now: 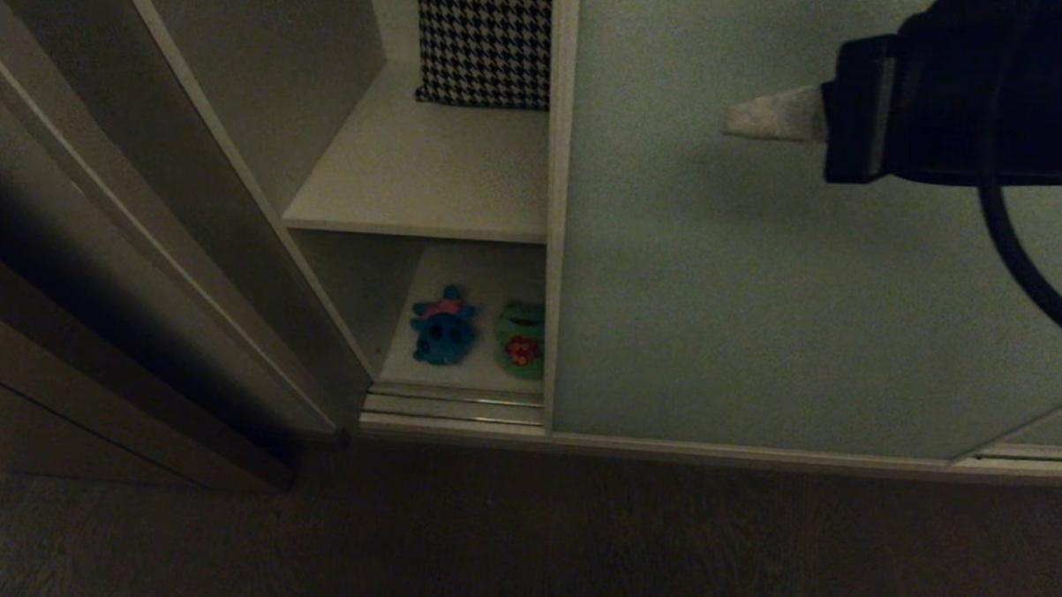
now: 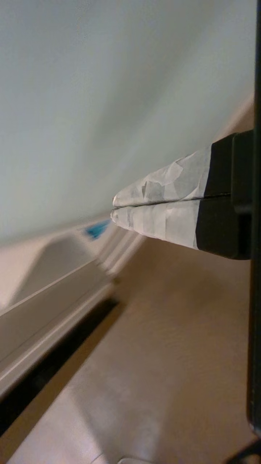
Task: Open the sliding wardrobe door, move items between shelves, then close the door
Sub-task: Close the door
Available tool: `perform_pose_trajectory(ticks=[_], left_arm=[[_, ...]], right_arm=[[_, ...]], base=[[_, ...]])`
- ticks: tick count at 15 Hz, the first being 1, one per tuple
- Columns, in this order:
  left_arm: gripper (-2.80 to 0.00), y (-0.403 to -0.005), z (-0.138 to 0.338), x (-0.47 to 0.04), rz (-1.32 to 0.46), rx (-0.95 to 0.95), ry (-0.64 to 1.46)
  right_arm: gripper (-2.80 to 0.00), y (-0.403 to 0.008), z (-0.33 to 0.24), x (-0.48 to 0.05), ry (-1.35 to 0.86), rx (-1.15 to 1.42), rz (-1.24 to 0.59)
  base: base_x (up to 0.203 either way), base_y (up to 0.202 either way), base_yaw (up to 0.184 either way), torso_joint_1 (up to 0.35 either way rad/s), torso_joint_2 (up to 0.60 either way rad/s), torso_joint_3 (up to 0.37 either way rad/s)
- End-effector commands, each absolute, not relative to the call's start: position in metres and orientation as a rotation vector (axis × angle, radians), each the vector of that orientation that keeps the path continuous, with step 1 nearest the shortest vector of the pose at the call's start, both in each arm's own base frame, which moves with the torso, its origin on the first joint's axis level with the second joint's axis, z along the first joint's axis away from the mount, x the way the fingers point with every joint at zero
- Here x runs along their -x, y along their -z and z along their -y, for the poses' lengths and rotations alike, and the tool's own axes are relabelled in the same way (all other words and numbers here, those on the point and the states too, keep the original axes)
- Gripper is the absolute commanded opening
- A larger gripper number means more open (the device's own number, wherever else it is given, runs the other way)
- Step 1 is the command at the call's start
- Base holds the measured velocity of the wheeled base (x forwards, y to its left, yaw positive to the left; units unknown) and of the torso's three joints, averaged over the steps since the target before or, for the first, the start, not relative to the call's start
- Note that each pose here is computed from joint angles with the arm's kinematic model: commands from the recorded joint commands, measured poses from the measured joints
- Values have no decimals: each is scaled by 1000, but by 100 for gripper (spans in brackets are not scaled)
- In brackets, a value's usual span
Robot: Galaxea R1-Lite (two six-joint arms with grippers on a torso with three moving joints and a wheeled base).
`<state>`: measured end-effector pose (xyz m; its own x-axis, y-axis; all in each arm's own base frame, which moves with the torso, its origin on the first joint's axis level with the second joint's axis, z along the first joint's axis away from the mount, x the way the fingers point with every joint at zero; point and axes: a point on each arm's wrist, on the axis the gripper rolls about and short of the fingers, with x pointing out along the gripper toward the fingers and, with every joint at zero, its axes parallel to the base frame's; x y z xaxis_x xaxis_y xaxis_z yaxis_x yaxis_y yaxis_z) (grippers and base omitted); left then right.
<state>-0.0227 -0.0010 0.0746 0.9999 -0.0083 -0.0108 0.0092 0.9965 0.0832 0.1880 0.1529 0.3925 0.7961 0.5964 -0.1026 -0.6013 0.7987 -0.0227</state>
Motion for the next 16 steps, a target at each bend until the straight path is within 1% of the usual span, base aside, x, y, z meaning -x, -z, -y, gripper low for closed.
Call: perform_pose_trajectory(ticks=[1,4,7,10,12,14,16], left_arm=[[-280,-75,1,23,-11,-84,9],[-280,-75,1,23,-10,-84,8],[-280,-75,1,23,-12,-84,10],[-280,-75,1,23,-12,-84,8],[-280,-75,1,23,-11,-84,8],[-280,-75,1,23,-12,-84,8],[-280,-75,1,23,-12,-84,8]], right_arm=[[-280,-402,-112,-157,-580,45,-68],[-280,-388,-57,-145,-352,52,-160],[-280,-360,-9,-122,-77,28,-251],[-280,-328,20,-91,190,-18,-316],[-280,-310,35,-81,382,-59,-353],[-280,-301,56,-75,603,-127,-370],[-280,-303,83,-79,774,-251,-353]], base=[[0,0,0,0,0,0],[0,0,0,0,0,0],[0,0,0,0,0,0],[0,0,0,0,0,0],[0,0,0,0,0,0],[0,0,0,0,0,0],[0,0,0,0,0,0]])
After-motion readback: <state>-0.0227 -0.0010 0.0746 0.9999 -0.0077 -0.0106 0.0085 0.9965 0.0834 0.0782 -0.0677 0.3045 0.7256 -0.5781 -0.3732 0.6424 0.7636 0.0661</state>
